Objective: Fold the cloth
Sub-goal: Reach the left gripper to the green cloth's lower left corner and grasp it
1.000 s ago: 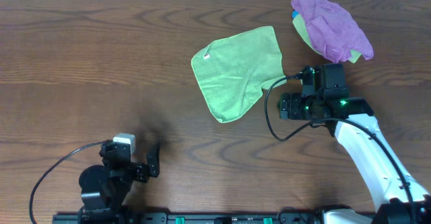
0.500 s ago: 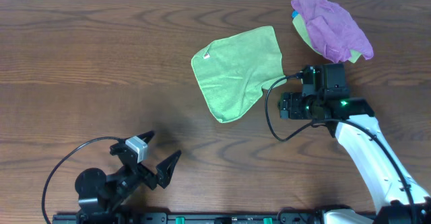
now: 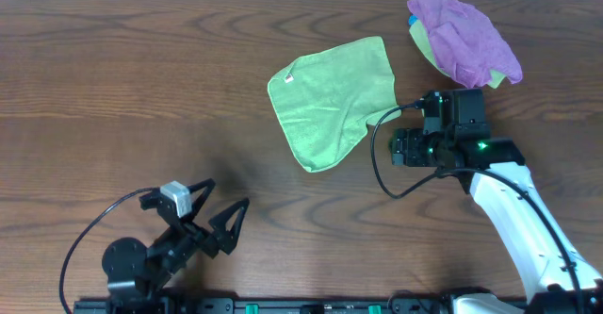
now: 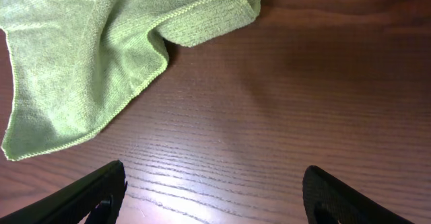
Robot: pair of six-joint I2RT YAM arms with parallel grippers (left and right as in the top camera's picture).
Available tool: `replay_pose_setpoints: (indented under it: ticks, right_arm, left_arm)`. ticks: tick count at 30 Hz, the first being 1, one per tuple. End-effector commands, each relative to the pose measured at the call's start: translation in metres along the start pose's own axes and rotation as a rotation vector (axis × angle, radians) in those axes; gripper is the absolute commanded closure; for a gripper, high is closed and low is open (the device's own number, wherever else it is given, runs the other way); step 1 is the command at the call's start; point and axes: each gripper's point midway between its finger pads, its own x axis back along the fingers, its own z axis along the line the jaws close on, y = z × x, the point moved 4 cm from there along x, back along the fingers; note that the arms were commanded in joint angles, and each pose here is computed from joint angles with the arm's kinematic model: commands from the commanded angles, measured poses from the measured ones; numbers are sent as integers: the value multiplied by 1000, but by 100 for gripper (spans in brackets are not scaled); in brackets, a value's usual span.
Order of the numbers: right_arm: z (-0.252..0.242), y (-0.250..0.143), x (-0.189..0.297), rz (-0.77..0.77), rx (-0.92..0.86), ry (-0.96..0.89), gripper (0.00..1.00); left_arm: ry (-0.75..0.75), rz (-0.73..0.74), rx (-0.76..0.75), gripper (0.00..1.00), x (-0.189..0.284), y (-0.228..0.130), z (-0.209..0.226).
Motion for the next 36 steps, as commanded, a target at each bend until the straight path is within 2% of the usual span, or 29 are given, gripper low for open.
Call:
replay_pose_setpoints:
  ticks: [1,8,12,19,24,36]
  right_arm:
    - [8,7,6,-31,23,37,16]
    - [9,9,7,-41,14,42,16]
    - [9,9,7,-40,14,42,17]
    - [7,10,7,-47,14,26,17]
    - [6,10,7,-47,13,22,18]
    - [-2,18,7,-87,8,-25,17]
  left_arm:
    - [23,34,107,5,-7,-4,9]
    - [-87,114,212,5,-38,2,19]
    - [-127,188,270,5,-62,-6,25]
    - [-243,367,296,5,-119,-18,8]
    - [-335,430,294,5,-147,-7,-5]
    - [-335,590,368,5,-164,-44,-26]
